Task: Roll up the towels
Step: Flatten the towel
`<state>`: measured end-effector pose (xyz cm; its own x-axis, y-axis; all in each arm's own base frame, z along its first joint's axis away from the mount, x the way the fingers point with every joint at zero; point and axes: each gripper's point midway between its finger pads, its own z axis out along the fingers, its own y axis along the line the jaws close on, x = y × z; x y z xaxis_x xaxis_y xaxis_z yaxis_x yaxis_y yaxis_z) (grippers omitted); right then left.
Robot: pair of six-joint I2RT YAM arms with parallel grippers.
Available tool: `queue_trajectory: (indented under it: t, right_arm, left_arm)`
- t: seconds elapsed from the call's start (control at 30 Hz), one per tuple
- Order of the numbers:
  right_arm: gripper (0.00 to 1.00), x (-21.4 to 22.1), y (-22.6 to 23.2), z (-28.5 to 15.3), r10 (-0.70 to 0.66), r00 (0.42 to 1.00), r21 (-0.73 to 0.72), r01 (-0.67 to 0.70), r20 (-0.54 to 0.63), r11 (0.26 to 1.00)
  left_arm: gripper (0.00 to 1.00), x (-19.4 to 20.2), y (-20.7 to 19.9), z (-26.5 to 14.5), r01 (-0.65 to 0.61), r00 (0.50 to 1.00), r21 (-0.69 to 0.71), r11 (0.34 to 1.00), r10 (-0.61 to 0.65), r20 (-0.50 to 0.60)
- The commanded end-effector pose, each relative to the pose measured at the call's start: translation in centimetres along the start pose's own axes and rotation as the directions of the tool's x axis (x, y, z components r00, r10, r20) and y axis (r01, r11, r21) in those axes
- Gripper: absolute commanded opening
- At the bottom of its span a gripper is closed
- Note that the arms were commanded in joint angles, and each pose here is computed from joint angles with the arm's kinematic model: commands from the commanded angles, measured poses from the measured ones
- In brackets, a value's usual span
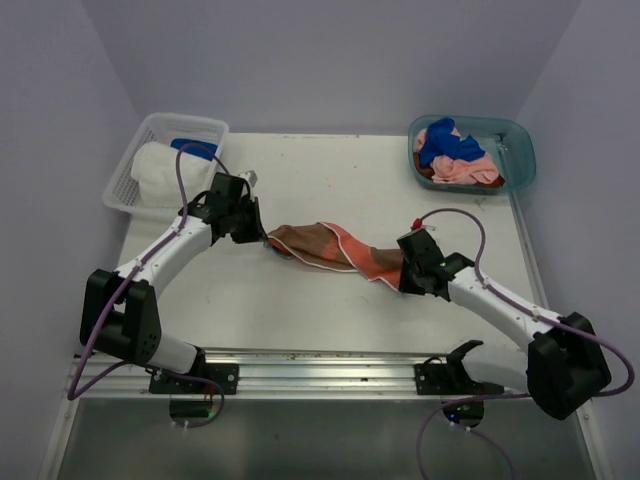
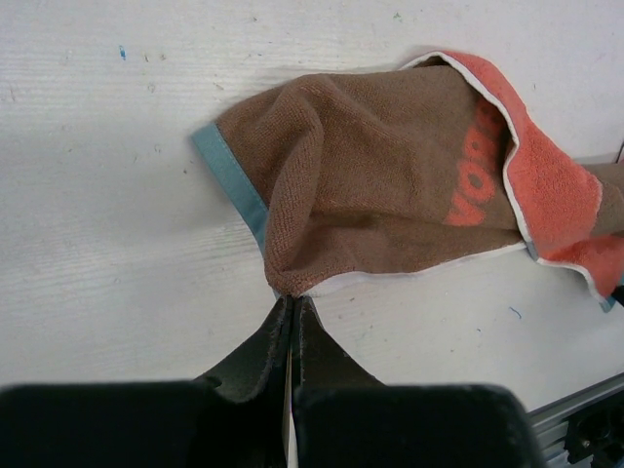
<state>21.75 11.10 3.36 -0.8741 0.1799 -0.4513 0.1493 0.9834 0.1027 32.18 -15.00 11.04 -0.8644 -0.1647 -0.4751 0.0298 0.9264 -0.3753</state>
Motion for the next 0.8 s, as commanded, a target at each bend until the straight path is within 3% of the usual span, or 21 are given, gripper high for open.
queue_trajectory:
  t: [0.0, 0.27, 0.67, 0.7, 0.77]
  right_arm:
    - [0.0, -4.9, 0.0, -4.1, 0.014, 0.984, 0.005, -0.015, 0.18, 1.0]
    - [0.0, -10.4, -0.2, -5.7, 0.027, 0.954, 0.049, -0.043, 0.298, 0.998]
    - [0.0, -21.6, -3.2, -3.1, 0.244, 0.894, -0.01, -0.26, 0.376, 0.966]
    - [0.04, -22.3, -3.1, -2.8, 0.25, 0.899, -0.017, -0.261, 0.361, 0.965]
    - [0.26, -22.5, -2.5, -2.2, 0.213, 0.931, -0.047, -0.209, 0.297, 0.977]
  left_arm:
    - [0.0, -1.7, -0.5, -0.8, -0.008, 0.999, 0.015, 1.0, 0.007, 0.054]
    - [0.0, -1.1, 0.1, -1.3, -0.016, 0.998, -0.012, 1.0, 0.016, 0.054]
    - [0.0, 0.0, 1.1, -3.0, -0.018, 0.998, -0.052, 0.998, 0.021, 0.059]
    - [0.0, 0.4, 1.3, -3.0, -0.017, 0.999, -0.056, 0.998, 0.02, 0.05]
    - [0.0, 0.4, 1.4, -3.2, -0.019, 0.998, -0.063, 0.998, 0.022, 0.061]
